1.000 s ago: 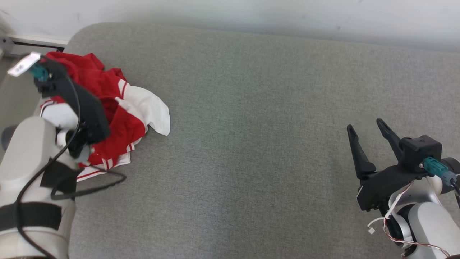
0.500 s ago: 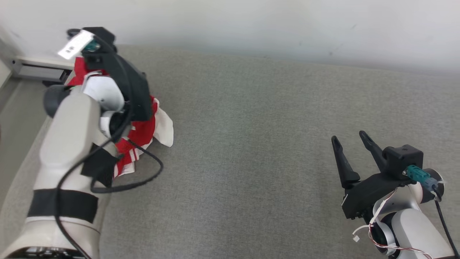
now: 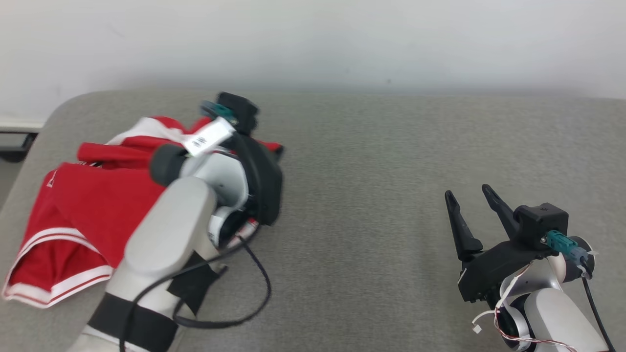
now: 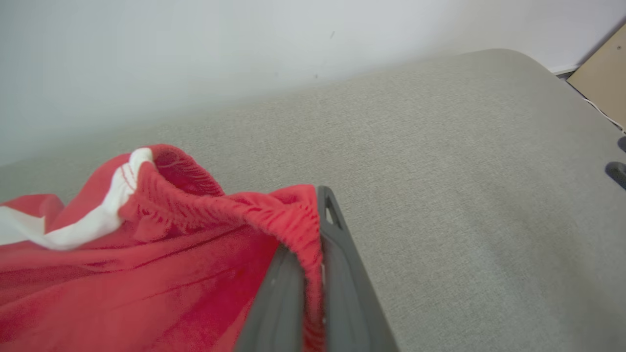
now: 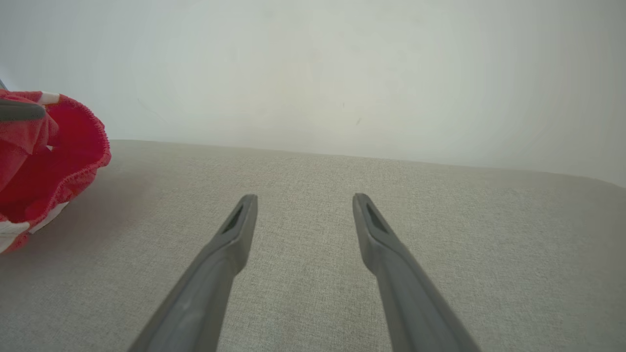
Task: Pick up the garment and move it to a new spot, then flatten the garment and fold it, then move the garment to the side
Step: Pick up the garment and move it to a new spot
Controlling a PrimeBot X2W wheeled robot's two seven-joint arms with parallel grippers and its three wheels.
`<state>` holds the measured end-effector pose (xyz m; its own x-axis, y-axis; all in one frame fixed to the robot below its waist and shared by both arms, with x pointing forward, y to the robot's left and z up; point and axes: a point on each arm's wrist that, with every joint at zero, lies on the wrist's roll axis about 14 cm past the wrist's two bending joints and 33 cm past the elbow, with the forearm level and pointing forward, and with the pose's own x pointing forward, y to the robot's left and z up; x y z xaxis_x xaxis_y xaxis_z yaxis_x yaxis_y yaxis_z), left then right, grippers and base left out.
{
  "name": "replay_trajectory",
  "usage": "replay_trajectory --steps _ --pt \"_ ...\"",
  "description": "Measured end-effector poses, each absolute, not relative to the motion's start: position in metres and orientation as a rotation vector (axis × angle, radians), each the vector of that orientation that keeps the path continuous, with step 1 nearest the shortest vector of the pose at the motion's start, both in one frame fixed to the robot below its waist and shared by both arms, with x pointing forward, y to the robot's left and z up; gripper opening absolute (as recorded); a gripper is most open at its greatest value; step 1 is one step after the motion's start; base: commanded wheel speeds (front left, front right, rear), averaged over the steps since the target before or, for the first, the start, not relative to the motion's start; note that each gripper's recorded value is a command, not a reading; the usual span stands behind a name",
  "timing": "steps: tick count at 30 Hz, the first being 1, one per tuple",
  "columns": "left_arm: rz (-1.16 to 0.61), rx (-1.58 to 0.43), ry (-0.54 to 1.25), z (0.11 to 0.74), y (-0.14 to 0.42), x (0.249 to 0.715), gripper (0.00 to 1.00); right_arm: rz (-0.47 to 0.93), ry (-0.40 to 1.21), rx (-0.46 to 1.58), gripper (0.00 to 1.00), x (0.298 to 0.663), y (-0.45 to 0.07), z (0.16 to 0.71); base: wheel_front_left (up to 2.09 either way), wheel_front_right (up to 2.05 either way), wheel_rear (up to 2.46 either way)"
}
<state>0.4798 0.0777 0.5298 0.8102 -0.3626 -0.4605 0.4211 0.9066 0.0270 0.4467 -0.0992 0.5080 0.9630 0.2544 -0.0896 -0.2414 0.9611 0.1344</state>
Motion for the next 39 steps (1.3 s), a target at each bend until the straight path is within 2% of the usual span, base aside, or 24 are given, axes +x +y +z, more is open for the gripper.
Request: replay_trajectory --steps 8,18,26,35,36,37,38,39 --pt "-0.746 0.146 0.397 0.542 -0.031 0.453 0.00 0.135 0.102 0.134 1.00 0.434 -0.143 0.507 0.00 0.00 0.00" --pt "-0.999 0.133 0.389 0.534 -0.124 0.410 0.00 -0.010 0.101 0.144 1.00 0.421 -0.196 0.502 0.00 0.00 0.00" --pt "-1.130 0.104 0.389 0.531 -0.168 0.383 0.00 -0.102 0.118 0.141 1.00 0.411 -0.229 0.493 0.00 0.00 0.00" --pt "-1.212 0.069 0.540 0.480 -0.176 0.342 0.00 -0.138 0.123 0.128 1.00 0.412 -0.243 0.489 0.00 0.00 0.00" --pt "-1.217 0.060 0.550 0.479 -0.177 0.340 0.25 -0.138 0.125 0.128 1.00 0.412 -0.243 0.488 0.00 0.00 0.00" --pt "-1.214 0.050 0.549 0.479 -0.177 0.341 0.74 -0.136 0.127 0.128 1.00 0.412 -0.243 0.488 0.00 0.00 0.00" --pt "-1.208 0.048 0.542 0.480 -0.176 0.343 1.00 -0.135 0.129 0.129 1.00 0.413 -0.242 0.487 0.00 0.00 0.00" --pt "-1.202 0.052 0.542 0.480 -0.175 0.345 1.00 -0.133 0.128 0.129 1.00 0.414 -0.241 0.487 0.00 0.00 0.00"
